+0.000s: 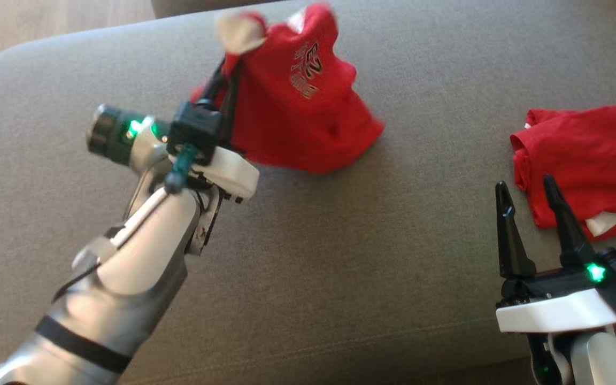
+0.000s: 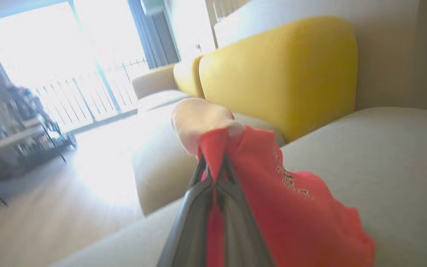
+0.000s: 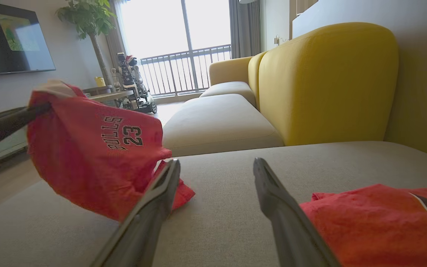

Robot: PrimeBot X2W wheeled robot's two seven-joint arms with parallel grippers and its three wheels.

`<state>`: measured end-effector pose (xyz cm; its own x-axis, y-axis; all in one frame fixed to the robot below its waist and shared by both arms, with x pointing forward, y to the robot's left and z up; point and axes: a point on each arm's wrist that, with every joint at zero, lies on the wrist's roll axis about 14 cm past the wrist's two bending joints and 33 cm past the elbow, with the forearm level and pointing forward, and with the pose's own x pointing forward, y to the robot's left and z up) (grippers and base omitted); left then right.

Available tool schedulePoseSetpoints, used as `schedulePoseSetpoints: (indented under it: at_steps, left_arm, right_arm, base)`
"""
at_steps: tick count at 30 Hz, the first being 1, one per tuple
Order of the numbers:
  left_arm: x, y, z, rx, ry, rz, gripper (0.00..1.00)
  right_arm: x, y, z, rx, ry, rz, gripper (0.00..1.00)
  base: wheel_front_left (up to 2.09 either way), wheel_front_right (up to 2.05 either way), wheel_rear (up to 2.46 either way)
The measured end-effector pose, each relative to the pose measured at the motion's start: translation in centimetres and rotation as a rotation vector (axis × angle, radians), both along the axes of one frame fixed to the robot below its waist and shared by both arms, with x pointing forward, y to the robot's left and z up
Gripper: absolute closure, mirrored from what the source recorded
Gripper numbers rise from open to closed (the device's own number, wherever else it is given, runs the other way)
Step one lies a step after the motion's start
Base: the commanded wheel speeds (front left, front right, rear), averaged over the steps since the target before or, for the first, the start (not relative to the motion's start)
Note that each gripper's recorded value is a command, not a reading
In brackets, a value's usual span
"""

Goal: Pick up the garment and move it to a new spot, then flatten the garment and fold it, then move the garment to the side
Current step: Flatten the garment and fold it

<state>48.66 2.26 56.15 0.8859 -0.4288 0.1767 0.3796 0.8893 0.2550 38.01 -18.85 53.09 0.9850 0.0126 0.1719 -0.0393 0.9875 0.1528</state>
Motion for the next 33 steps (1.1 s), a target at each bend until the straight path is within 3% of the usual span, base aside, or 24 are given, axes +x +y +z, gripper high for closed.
schedulePoseSetpoints:
  at_steps: [3,5,9,11,12,13,20,26,33]
  left_arm:
    - [-1.7,-1.3,2.2,0.080,-0.139,-0.062,1.00]
    - [-3.8,-3.1,-0.2,0.134,-0.108,-0.145,1.00]
    - [-9.6,-5.0,-10.4,0.232,0.160,-0.279,1.00]
    - [-12.0,-5.5,-13.3,0.166,0.314,-0.307,1.00]
    - [-12.9,-6.1,-14.0,0.124,0.369,-0.326,0.70]
    - [-13.4,-6.6,-14.0,0.072,0.406,-0.340,0.00]
    - [-13.8,-7.3,-10.5,-0.028,0.354,-0.417,0.00]
    - [-12.7,-5.5,-8.3,-0.028,0.330,-0.393,0.00]
    - [-12.5,-8.5,-9.2,0.224,0.365,-0.618,0.00]
  right_arm:
    - [0.0,0.3,0.1,0.008,-0.004,0.008,0.00]
    - [0.0,0.3,0.1,0.012,-0.003,0.009,0.00]
    - [0.1,0.2,-0.2,0.013,0.007,0.007,0.00]
    - [0.1,0.1,-0.5,0.013,0.013,0.004,0.00]
    - [0.1,0.0,-0.5,0.012,0.014,0.000,0.00]
    - [0.1,-0.1,-0.5,0.011,0.015,-0.004,0.00]
    - [0.2,-0.9,-0.2,0.006,0.006,-0.026,0.00]
    - [0.4,-0.4,-0.3,0.017,0.007,-0.010,0.00]
    - [0.9,1.4,-1.4,0.031,0.037,0.042,0.00]
  base:
    - [0.00,0.00,0.00]
    - [0.00,0.00,0.00]
    - [0.00,0.00,0.00]
    - [0.00,0.00,0.00]
    - [0.00,0.00,0.00]
    - [0.00,0.00,0.00]
    - [0.00,0.00,0.00]
    - [0.00,0.00,0.00]
    - [0.00,0.00,0.00]
